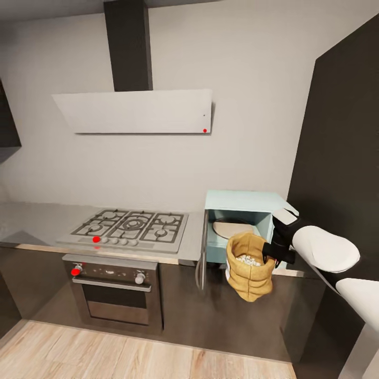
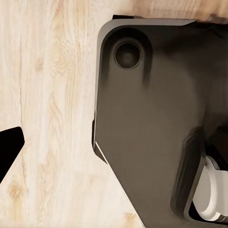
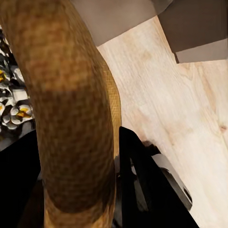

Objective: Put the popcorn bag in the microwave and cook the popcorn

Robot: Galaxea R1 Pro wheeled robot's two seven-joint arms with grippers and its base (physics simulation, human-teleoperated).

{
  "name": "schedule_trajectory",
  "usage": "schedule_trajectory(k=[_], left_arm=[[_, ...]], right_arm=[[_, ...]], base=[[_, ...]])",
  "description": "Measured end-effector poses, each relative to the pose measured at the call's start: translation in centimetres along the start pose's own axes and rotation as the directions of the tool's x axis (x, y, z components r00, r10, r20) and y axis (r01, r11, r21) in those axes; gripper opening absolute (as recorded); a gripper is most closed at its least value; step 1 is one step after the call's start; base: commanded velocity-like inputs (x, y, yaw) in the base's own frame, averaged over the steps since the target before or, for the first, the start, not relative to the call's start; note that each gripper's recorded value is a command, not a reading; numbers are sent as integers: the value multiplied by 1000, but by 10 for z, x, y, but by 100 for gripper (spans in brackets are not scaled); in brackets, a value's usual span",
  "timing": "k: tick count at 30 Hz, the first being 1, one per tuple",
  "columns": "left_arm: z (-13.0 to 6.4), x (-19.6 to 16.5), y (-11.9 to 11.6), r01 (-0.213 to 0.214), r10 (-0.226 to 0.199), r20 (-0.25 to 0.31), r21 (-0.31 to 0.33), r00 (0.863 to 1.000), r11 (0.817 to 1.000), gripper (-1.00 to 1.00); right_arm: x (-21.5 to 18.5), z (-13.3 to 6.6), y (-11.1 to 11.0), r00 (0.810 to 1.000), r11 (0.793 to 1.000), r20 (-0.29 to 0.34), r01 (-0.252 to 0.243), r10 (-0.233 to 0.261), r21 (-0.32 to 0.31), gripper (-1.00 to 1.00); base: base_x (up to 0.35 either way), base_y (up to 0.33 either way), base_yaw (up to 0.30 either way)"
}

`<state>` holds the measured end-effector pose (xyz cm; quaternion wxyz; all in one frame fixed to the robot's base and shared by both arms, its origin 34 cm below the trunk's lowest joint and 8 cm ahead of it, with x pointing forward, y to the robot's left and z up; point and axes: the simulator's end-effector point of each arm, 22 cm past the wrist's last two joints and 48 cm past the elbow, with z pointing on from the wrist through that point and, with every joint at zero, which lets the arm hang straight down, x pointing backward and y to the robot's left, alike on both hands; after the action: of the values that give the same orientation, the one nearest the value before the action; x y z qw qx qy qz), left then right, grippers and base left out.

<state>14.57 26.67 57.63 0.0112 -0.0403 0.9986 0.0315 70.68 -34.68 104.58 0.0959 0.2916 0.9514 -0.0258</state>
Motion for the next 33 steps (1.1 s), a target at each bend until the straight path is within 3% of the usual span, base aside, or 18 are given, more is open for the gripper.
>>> schedule_trajectory(k=[8, 13, 17, 20, 24, 30, 33], left_arm=[[0, 0, 0, 0, 0, 0, 0, 1000, 1000, 100], [0, 0, -1, 0, 0, 0, 1, 1000, 1000, 100], [0, 0, -1, 0, 0, 0, 0, 1000, 1000, 100], [0, 0, -1, 0, 0, 0, 0, 1000, 1000, 100], [0, 0, -2, 0, 0, 0, 2, 1000, 1000, 100], [0, 0, -3, 0, 0, 0, 4, 1000, 1000, 100], [0, 1, -3, 0, 0, -1, 4, 1000, 1000, 100]], right_arm=[[-34, -11, -26, 975, 981, 134, -185, 176, 57, -100], [-33, -17, -13, 962, 969, 127, -246, 243, 10, -100], [-28, -31, -5, 935, 942, 134, -334, 328, 23, -100], [-24, -34, 1, 928, 934, 115, -357, 354, 12, -100], [-23, -44, -5, 921, 924, 114, -380, 373, 48, -100], [-23, -53, -8, 896, 897, 138, -435, 423, 73, -100], [-19, -54, -7, 882, 882, 119, -466, 456, 74, -100]], base=[[0, 0, 0], [0, 0, 0], [0, 0, 0], [0, 0, 0], [0, 0, 0], [0, 0, 0], [0, 0, 0]])
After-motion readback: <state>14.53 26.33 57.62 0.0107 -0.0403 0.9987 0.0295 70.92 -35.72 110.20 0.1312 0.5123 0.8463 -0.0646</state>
